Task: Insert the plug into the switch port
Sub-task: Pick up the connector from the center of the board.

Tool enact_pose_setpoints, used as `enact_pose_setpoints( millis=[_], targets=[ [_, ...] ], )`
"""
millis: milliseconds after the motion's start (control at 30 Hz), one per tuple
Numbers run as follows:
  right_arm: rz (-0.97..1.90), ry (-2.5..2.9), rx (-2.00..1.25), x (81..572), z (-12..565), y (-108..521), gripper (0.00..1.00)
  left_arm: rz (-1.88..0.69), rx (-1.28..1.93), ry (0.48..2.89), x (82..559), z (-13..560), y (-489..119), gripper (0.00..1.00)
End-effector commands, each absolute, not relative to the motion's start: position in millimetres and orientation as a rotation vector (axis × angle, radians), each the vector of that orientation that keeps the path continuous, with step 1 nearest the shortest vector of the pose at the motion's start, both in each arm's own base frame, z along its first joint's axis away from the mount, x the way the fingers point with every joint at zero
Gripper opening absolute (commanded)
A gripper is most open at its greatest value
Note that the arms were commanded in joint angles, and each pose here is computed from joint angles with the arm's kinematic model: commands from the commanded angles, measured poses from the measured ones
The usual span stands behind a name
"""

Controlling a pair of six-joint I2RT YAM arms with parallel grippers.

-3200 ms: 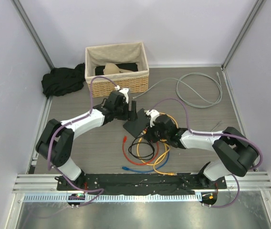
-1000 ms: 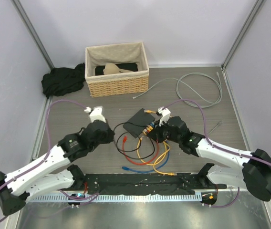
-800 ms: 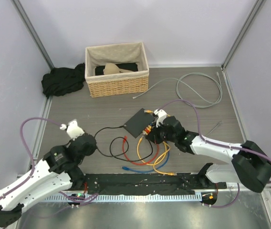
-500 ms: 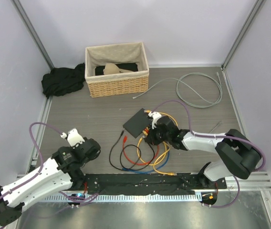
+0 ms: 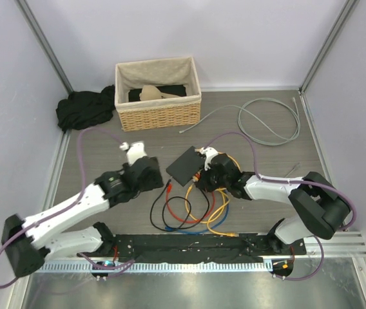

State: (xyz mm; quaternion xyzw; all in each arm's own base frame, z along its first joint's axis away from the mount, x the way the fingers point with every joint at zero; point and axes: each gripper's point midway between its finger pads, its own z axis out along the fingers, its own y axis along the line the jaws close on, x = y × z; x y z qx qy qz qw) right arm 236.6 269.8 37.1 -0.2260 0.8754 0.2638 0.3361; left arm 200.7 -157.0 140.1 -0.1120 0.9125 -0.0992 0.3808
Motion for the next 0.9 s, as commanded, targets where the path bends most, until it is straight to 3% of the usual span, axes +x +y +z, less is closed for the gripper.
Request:
enact_pose_setpoints(
  millis=[0,300,567,867],
  targets=[
    [0.661,2.236,-0.532,252.8,50.7,267.5,0.01,-0.485,0.087,2.372,221.3,146.6,-243.7,0.71],
    [0.695,2.242,-0.498,243.8,47.2,263.3,0.01,-0.378,0.325,2.555,209.3,83.6,-309.9,0.73],
    [0.751,2.216,-0.497,239.2,51.9,267.0,0.01,-0.194,0.334,2.612,206.1,38.6,-307.6,0.66],
    [0.816,2.188,-0.542,233.9,55.9,275.6,0.01,0.009,0.14,2.664,194.7,16.2,-266.2,0.42]
  ],
)
